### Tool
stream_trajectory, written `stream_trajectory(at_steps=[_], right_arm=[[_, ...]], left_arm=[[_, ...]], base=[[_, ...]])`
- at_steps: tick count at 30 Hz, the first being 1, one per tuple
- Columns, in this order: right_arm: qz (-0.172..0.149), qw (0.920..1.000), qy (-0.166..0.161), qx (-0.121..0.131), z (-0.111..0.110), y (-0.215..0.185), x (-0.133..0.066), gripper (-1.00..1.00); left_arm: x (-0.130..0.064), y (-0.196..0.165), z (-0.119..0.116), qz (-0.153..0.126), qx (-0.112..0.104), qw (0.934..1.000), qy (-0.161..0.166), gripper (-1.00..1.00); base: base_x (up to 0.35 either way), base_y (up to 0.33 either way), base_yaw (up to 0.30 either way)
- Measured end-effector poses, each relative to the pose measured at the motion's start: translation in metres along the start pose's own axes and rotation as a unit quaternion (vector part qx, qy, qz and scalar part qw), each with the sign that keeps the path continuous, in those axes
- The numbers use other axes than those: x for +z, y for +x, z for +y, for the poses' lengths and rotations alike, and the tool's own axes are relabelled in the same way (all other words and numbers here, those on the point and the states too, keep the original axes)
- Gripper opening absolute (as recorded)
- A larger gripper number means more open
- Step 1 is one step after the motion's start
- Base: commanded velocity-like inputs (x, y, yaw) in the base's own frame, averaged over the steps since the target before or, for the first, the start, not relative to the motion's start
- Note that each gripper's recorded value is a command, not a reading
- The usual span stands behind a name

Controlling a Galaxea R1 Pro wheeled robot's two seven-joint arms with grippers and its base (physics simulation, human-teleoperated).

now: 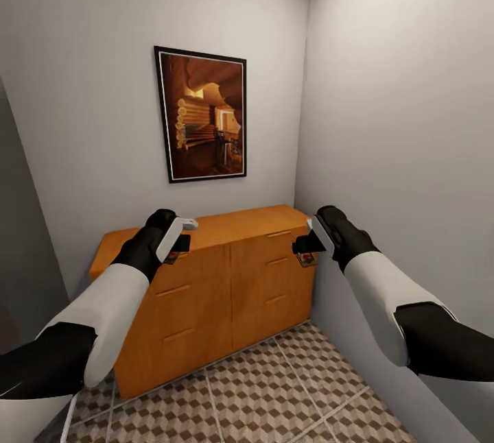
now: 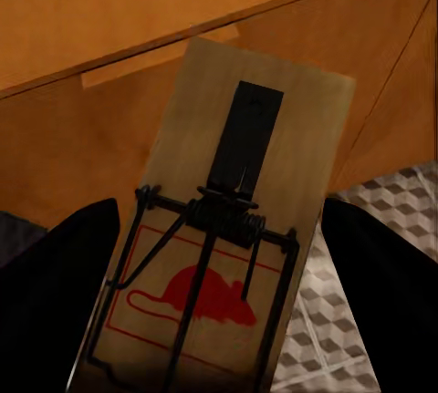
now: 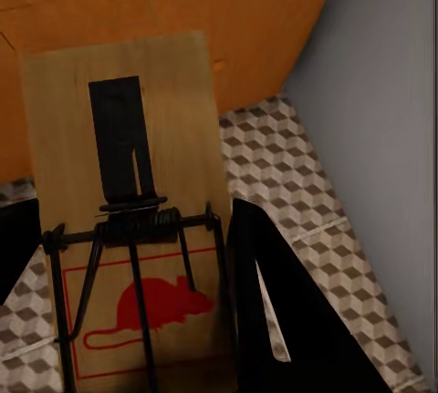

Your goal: Take the four mousetraps from the cabinet in the bathroom and place them on the bathroom floor. Make sure all four end up on the same floor surface, and ensure that at least two of them are either under or directly next to the same bathroom sink.

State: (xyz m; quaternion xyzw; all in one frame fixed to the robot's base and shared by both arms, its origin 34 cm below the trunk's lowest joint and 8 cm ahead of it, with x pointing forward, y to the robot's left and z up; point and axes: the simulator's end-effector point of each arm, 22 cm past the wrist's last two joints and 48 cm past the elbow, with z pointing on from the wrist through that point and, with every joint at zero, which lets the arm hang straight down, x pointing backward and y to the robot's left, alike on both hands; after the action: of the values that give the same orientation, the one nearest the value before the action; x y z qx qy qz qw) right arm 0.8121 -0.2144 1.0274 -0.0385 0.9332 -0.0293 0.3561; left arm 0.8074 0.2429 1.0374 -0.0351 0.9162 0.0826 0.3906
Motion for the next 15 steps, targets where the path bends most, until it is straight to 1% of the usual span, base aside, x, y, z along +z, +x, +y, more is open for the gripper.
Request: stream_trajectory(at_steps=[7, 15], right_arm=[[0.013, 0.9999, 0.000, 0.000, 0.001, 0.015, 0.009, -1.00], [0.047, 0.9989, -0.001, -0.001, 0.004, 0.059, 0.033, -1.00]], left_arm=[[0.004, 0.007, -0.001, 0.009, 0.001, 1.0000, 0.001, -1.00], [0.008, 0.016, -0.006, 0.018, -0.003, 0.9998, 0.010, -1.00]], base=[[-0.311, -0.115, 0.000], [-0.310, -0.113, 0.000]])
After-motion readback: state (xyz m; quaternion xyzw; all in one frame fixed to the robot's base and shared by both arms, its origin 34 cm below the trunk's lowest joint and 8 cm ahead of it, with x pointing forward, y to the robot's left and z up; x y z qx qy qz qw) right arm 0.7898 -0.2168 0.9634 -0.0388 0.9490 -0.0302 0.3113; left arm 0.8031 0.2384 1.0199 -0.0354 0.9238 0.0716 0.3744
